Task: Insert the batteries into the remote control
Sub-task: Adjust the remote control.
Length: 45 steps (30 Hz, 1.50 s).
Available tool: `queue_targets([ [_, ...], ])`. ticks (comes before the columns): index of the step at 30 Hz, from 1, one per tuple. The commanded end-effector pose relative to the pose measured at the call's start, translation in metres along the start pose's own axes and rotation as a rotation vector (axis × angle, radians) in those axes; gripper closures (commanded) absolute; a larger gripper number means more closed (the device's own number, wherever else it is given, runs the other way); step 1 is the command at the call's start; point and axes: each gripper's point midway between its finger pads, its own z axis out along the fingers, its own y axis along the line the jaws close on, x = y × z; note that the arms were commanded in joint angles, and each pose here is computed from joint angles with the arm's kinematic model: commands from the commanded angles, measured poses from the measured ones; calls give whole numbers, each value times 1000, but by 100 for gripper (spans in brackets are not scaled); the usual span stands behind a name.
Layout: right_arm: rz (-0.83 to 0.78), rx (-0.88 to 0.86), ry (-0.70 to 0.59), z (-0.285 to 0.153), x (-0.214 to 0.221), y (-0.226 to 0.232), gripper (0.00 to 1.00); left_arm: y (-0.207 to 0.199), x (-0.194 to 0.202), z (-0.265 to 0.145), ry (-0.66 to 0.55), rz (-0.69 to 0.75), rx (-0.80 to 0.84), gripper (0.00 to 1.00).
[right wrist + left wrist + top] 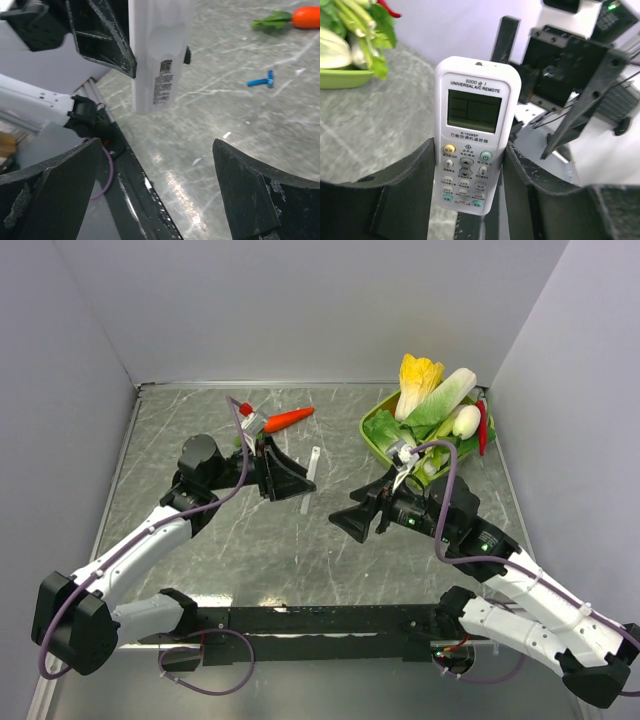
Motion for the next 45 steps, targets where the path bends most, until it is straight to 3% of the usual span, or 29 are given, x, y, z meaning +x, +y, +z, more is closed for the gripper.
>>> queue_targets([
  [1,31,-84,-69,5,-18,14,0,-28,-15,-3,-44,31,115,91],
  [21,119,-149,-164,10,-66,24,0,-28,-2,0,11,10,147,91],
  [35,277,-207,-131,40,-70,27,2,-40,9,17,74,44,190,91],
  [41,315,-250,-132,42,-68,32,32,-40,13,19,96,46,197,90],
  [42,325,-251,-130,42,-68,32,42,-40,14,19,100,40,200,90],
  [44,340,-247,-124,44,-65,30,54,-38,17,19,102,35,197,89],
  [45,348,-245,-123,44,-65,30,67,-38,16,18,96,47,191,87],
])
